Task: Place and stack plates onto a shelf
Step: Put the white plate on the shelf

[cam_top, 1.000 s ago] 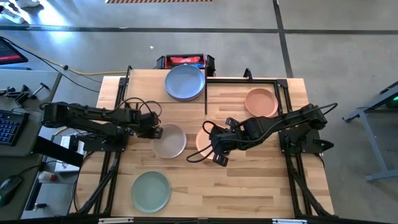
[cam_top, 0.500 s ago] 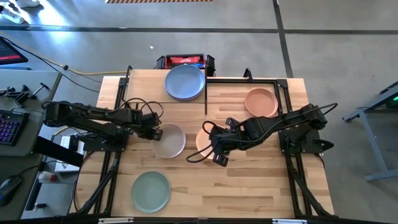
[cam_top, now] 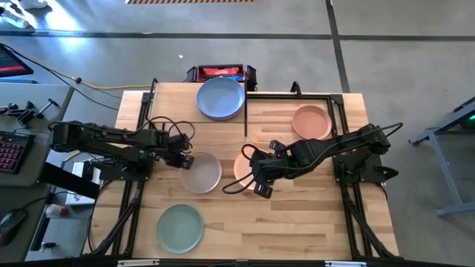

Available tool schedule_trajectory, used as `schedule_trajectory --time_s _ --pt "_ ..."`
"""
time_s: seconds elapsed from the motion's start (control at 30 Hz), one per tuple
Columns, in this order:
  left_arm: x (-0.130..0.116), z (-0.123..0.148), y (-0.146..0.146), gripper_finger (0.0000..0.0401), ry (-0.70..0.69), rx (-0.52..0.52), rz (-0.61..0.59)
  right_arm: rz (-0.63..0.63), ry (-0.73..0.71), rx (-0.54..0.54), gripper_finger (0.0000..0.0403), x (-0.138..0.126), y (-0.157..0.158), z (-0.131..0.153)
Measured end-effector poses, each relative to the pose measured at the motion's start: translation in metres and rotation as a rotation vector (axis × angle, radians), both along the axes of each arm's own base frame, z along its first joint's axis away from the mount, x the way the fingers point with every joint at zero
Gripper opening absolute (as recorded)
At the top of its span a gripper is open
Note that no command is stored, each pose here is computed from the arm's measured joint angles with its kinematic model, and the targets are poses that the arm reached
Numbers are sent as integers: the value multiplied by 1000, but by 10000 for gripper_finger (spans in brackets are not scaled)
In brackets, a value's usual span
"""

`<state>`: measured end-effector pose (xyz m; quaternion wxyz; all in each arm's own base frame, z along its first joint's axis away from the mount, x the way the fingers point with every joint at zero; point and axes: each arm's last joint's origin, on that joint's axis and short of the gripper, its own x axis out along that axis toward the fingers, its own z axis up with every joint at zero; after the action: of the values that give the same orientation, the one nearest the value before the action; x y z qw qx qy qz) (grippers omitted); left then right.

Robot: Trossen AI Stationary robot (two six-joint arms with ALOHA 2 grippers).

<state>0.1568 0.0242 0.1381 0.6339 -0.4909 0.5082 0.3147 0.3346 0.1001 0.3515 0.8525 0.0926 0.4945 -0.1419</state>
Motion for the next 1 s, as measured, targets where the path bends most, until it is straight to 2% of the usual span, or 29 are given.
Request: schedule_trajectory --time_s 0.13,0.33,0.73,1.0 --pt "0 14 0 2 -30 13 2 0 5 -2 108 0 0 0" --pt "-7 53 2 2 -9 91 18 27 11 -16 108 -1 0 0" --pt "-40 139 8 1 0 221 131 53 15 -30 108 -1 0 0" --pt "-62 189 20 1 -3 406 265 56 16 -32 108 -1 0 0"
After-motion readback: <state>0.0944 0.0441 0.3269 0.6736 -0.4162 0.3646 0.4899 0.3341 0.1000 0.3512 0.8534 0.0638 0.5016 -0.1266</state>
